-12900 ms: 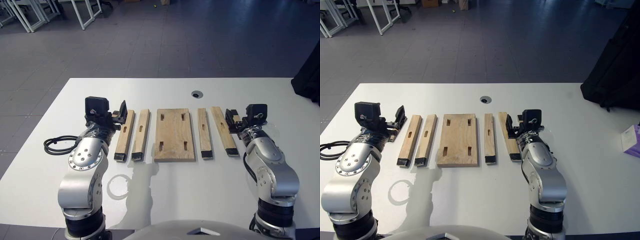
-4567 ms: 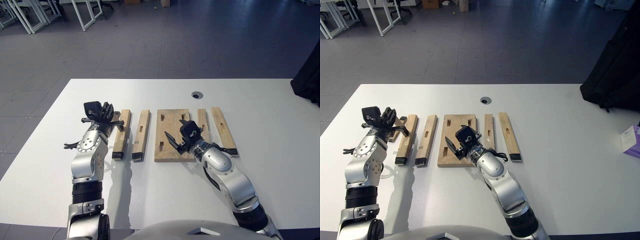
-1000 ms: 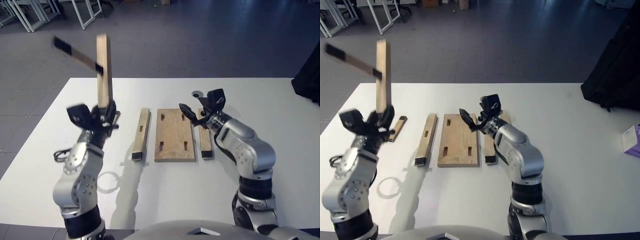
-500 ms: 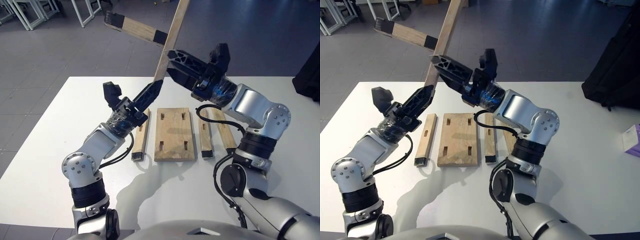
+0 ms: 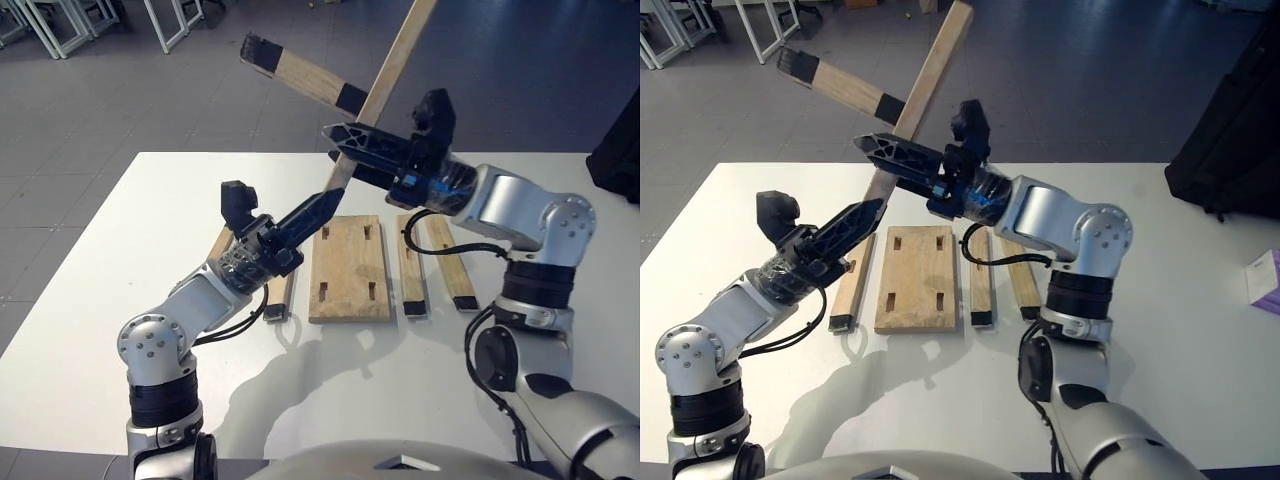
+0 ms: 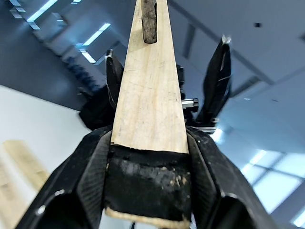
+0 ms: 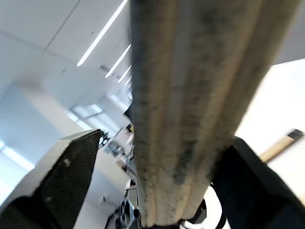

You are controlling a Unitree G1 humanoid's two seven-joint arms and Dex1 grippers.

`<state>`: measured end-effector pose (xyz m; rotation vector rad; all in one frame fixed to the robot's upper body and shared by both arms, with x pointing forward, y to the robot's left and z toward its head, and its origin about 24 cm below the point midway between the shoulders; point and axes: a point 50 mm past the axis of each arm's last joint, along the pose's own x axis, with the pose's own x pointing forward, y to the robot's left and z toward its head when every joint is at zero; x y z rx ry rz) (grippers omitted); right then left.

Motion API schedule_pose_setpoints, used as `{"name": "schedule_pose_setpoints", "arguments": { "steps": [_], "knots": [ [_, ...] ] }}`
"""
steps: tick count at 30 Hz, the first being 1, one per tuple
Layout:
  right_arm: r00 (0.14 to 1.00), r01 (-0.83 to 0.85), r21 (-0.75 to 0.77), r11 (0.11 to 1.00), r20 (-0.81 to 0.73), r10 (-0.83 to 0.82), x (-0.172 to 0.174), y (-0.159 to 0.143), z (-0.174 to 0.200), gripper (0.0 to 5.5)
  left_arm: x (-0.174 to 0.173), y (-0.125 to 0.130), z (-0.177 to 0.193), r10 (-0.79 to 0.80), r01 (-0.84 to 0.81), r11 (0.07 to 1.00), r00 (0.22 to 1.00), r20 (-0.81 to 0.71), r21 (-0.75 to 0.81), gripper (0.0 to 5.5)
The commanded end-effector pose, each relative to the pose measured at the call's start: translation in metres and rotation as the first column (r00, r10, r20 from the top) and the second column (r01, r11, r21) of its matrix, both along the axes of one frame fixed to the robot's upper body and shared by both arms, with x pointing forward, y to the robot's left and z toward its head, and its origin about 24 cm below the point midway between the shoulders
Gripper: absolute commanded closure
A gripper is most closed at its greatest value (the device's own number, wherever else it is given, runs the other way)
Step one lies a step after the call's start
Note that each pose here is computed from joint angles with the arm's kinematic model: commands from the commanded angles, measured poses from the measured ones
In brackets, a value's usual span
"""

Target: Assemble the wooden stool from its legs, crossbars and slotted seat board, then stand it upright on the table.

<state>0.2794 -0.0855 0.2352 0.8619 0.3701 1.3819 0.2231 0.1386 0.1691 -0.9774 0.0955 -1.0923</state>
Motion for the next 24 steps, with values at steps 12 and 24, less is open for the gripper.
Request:
{"name": "schedule_pose_setpoints", "arguments": {
  "steps": [12,24],
  "knots": [
    [0.981,-0.176,-0.004,0.984,0.083,0.176,-0.014,-0.007,0.015,3.46,-0.008,0.007,-0.037,0.087,-0.062,0.975,0.990,-0.108,0.214,3.08],
    [0.990,0.131,-0.042,0.991,0.051,-0.128,0.005,-0.047,-0.009,3.48,-0.003,0.071,-0.018,0.340,-0.309,0.840,0.940,0.011,0.447,1.38]
  ]
}}
